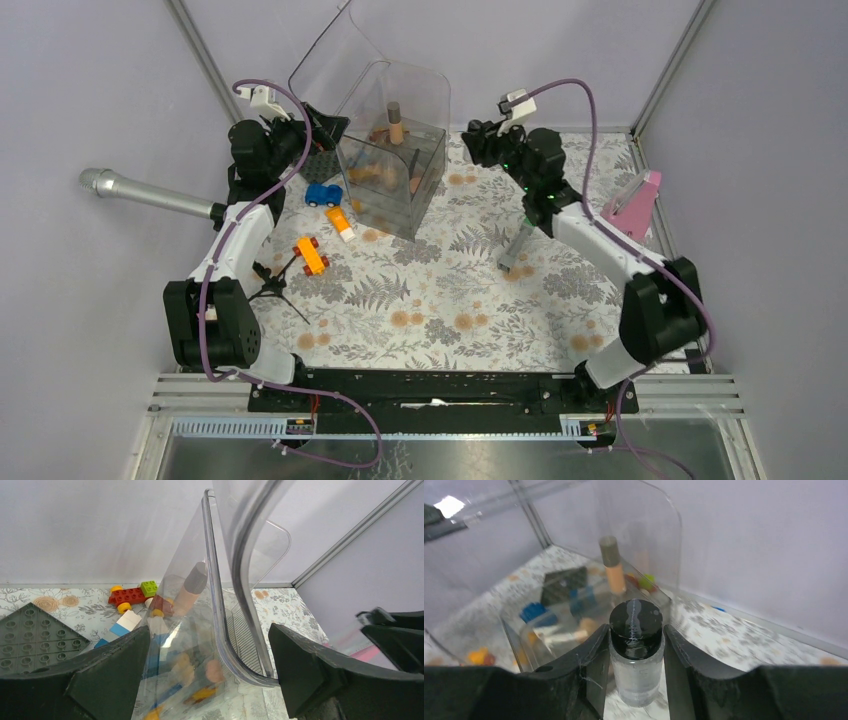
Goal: Organize the makeup
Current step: Pick up the makeup from the center of the board, then place the makeup in the storage box.
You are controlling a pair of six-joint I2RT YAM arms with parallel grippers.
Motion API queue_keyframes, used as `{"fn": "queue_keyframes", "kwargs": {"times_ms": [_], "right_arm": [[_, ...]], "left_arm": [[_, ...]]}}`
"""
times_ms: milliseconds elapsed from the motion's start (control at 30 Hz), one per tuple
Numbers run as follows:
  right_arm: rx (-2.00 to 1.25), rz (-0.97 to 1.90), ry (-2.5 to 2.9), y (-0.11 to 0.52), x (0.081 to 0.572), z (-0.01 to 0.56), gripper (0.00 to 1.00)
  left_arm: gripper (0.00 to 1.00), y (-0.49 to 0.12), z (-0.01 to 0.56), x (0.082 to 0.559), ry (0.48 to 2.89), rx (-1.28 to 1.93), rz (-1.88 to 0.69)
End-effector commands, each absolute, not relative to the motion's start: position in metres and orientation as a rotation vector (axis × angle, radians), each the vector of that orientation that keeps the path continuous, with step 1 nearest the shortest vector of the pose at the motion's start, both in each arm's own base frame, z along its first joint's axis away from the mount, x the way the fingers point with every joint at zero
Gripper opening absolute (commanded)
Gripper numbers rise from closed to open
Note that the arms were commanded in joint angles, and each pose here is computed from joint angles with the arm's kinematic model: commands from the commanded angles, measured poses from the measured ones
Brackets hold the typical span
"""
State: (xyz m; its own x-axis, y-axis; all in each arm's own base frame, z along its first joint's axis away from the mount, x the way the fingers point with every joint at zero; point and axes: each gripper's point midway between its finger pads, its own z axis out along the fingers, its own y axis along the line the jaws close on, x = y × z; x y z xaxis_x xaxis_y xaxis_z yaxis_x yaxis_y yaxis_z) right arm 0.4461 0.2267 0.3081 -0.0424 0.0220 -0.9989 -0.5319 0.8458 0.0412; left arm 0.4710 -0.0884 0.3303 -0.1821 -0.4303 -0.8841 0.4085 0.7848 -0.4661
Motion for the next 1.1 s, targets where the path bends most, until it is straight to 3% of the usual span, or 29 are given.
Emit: {"fn": "queue_keyframes", "kwargs": {"times_ms": [0,433,1067], "right_arm": [[-0.253,0.685,1.248,0.273,0.463,0.373,0.0],[-0.363,0.704,1.107,0.348,0.527,0.332,0.0],[-0.422,0.636,1.242,0.381,0.59,0.264,0.0]], "left_arm": [[0.96,-0.093,0.32,0.473,1.618,-0.006,-0.761],[0.95,-0.095,0.32,0.473,1.616,-0.003,-0.78],[0.95,-0.095,0.319,0.474,1.612,-0.006,-0.782]]}}
